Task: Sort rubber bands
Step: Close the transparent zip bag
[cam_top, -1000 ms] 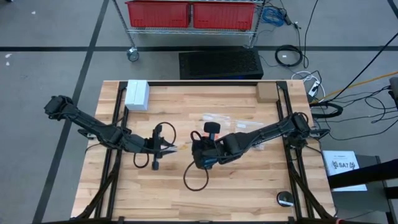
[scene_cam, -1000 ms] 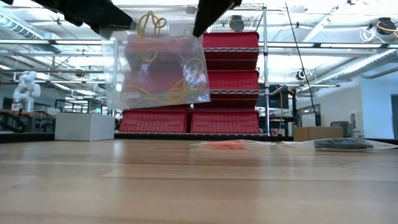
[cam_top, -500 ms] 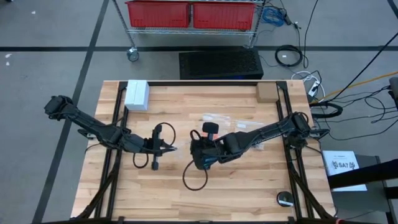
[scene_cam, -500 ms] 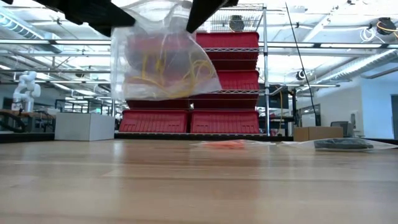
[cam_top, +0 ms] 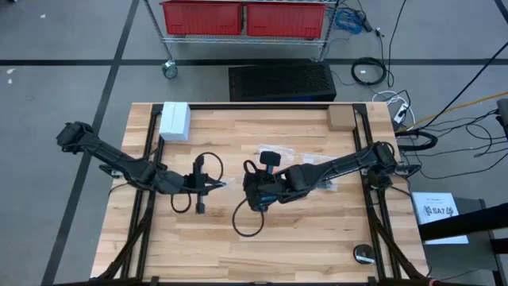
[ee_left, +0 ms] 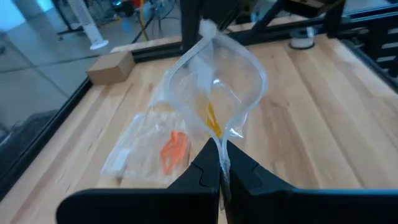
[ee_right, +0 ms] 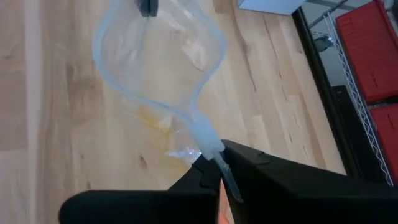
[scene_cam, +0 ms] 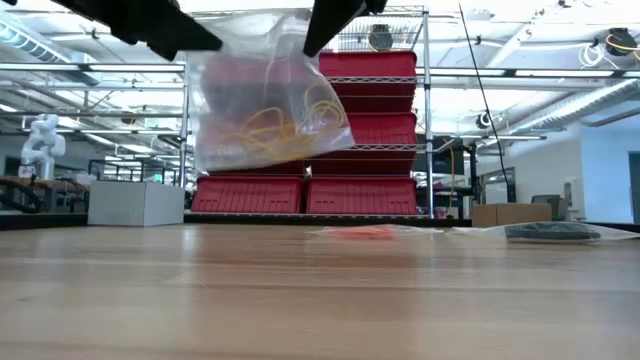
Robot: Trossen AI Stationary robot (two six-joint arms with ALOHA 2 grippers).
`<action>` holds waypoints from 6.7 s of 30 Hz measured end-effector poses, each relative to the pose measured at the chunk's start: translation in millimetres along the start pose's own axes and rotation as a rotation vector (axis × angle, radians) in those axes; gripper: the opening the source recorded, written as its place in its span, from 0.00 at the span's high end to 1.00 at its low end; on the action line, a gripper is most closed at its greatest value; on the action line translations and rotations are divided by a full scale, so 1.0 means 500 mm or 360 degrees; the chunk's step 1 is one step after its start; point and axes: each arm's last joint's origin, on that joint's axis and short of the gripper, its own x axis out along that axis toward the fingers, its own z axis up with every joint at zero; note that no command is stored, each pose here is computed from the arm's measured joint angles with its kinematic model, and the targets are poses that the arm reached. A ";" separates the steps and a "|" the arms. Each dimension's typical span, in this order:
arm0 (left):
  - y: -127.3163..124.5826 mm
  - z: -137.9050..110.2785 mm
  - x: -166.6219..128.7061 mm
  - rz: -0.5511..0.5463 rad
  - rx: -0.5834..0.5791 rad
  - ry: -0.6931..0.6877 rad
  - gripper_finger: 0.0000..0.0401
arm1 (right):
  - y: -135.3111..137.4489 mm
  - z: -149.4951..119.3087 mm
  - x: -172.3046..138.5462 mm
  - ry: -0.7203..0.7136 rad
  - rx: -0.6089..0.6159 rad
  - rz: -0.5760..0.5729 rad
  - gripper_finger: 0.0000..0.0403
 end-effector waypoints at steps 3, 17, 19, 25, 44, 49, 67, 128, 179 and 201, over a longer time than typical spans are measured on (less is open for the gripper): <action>0.003 -0.004 -0.003 0.0043 -0.0022 0.0034 0.99 | -0.003 0.000 -0.002 -0.0002 0.0026 -0.0012 1.00; 0.009 -0.021 -0.019 0.0186 0.0042 0.0316 1.00 | 0.055 -0.111 0.008 0.0280 0.0002 -0.0175 0.99; 0.009 -0.021 -0.019 0.0175 0.0108 0.0324 1.00 | 0.075 -0.145 0.033 0.0283 0.0003 -0.0197 1.00; 0.005 -0.039 -0.020 0.0020 0.0242 0.0465 1.00 | 0.107 -0.234 0.081 0.0189 0.0188 -0.0107 1.00; -0.063 -0.129 0.058 -0.0393 -0.0030 0.0999 0.80 | 0.183 -0.213 0.109 -0.0358 0.0714 0.0624 1.00; -0.062 -0.097 0.050 -0.0494 -0.0122 0.0884 0.71 | 0.181 -0.211 0.110 -0.0367 0.0729 0.0625 0.99; -0.092 -0.058 0.033 -0.0938 0.0463 0.0728 0.86 | 0.185 -0.212 0.109 -0.0318 0.0709 0.0740 0.87; -0.169 -0.147 -0.043 0.0324 -0.0493 0.0040 0.99 | -0.094 -0.054 0.467 0.0632 0.0290 0.0598 1.00; -0.209 -0.308 0.011 0.0414 -0.0494 0.0572 0.99 | 0.362 -0.106 0.179 0.0313 0.1077 0.0375 0.95; -0.224 -0.300 0.011 0.0301 -0.0557 0.0544 0.99 | 0.081 0.011 0.376 0.0127 0.0338 0.0929 0.51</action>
